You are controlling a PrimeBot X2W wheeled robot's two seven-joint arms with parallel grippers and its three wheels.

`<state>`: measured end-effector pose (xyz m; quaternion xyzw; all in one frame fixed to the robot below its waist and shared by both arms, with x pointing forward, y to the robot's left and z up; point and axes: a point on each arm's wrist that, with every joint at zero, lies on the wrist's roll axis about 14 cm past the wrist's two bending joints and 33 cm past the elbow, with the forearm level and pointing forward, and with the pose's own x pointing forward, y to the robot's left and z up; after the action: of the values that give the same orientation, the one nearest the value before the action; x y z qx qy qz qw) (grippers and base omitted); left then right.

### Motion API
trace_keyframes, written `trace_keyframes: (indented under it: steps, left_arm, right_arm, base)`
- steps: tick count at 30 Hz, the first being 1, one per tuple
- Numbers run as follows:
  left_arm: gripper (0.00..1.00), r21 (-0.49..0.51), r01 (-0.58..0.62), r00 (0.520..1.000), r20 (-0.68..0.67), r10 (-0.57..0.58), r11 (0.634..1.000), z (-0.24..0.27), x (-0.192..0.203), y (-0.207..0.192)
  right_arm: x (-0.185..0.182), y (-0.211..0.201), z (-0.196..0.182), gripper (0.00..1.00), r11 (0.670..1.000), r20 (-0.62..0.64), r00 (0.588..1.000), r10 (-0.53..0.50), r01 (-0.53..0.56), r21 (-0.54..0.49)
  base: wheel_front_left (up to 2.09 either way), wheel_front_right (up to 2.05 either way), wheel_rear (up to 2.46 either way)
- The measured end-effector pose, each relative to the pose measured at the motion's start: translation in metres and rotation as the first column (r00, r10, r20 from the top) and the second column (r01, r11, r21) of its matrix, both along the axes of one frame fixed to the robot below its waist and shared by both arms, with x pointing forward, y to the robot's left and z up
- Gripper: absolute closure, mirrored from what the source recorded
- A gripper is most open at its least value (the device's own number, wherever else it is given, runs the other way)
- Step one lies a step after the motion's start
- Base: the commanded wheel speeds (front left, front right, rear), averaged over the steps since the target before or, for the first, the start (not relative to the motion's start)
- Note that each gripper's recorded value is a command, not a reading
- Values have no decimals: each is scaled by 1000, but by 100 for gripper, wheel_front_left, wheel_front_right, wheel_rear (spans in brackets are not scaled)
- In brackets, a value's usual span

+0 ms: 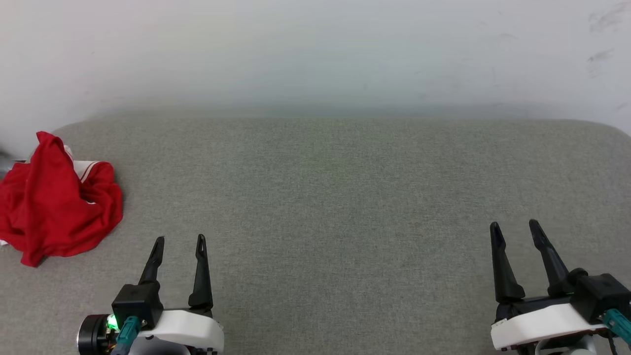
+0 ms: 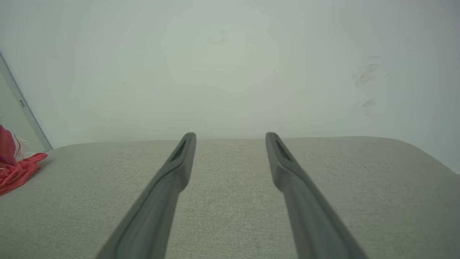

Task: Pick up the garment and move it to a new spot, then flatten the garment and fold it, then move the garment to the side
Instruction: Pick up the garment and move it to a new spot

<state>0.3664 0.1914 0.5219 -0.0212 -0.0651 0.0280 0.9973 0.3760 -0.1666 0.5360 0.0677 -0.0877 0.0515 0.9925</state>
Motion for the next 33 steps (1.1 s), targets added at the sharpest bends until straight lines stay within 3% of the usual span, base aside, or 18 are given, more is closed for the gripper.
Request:
trace_keyframes:
  steps: [17, 33]
  left_arm:
    - [0, 10, -166, 986, -2, 166, 986, 0, -30, 52]
    - [0, -2, -386, 923, -13, 386, 923, -1, -84, 114]
  right_arm:
    - [19, 53, -5, 0, 988, -11, 988, 154, -154, -11]
    - [36, 131, -12, 0, 933, -26, 933, 360, -360, -15]
  base:
    - [0, 0, 0]
    - [0, 0, 0]
